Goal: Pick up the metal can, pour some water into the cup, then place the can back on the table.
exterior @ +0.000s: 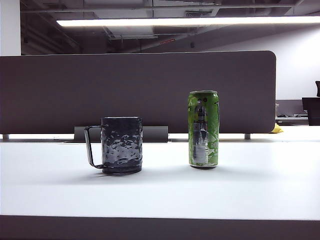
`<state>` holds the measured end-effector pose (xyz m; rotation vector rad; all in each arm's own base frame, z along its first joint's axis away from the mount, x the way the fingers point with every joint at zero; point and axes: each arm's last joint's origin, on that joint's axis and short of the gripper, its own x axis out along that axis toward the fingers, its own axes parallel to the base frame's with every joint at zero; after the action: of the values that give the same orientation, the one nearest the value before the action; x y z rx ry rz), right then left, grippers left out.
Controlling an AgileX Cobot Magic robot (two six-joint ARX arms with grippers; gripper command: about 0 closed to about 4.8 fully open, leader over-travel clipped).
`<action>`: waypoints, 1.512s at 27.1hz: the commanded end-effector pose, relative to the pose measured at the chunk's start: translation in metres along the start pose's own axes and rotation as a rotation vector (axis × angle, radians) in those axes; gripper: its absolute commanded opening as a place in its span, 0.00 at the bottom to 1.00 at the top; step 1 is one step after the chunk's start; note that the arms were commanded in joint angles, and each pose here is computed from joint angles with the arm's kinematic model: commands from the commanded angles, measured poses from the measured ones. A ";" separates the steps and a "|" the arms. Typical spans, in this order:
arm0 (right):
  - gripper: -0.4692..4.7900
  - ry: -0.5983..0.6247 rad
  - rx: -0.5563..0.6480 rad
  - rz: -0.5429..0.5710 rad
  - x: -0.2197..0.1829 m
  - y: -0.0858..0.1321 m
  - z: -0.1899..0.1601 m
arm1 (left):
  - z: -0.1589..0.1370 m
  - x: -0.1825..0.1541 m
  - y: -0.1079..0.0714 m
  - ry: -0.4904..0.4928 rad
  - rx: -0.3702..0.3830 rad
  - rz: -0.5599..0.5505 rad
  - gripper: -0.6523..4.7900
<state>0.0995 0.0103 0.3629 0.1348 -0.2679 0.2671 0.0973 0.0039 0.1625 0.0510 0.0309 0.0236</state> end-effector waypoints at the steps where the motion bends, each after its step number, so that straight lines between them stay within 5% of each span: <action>1: 0.08 0.084 -0.015 -0.040 -0.015 0.000 -0.006 | 0.002 0.000 0.000 -0.014 0.000 0.000 0.11; 31: 0.09 -0.009 -0.095 -0.043 -0.077 0.013 -0.013 | 0.002 0.000 0.000 -0.015 0.000 0.000 0.11; 34: 0.09 0.057 -0.185 -0.141 -0.075 0.007 -0.024 | 0.002 0.000 0.000 -0.015 0.000 0.000 0.11; 41: 0.09 0.186 -0.140 -0.354 -0.060 -0.018 -0.089 | 0.002 0.000 0.000 -0.014 0.000 0.000 0.11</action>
<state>0.0671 -0.0056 0.2627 -0.0080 -0.0430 -0.0787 0.0973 0.0039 0.1625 0.0510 0.0309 0.0236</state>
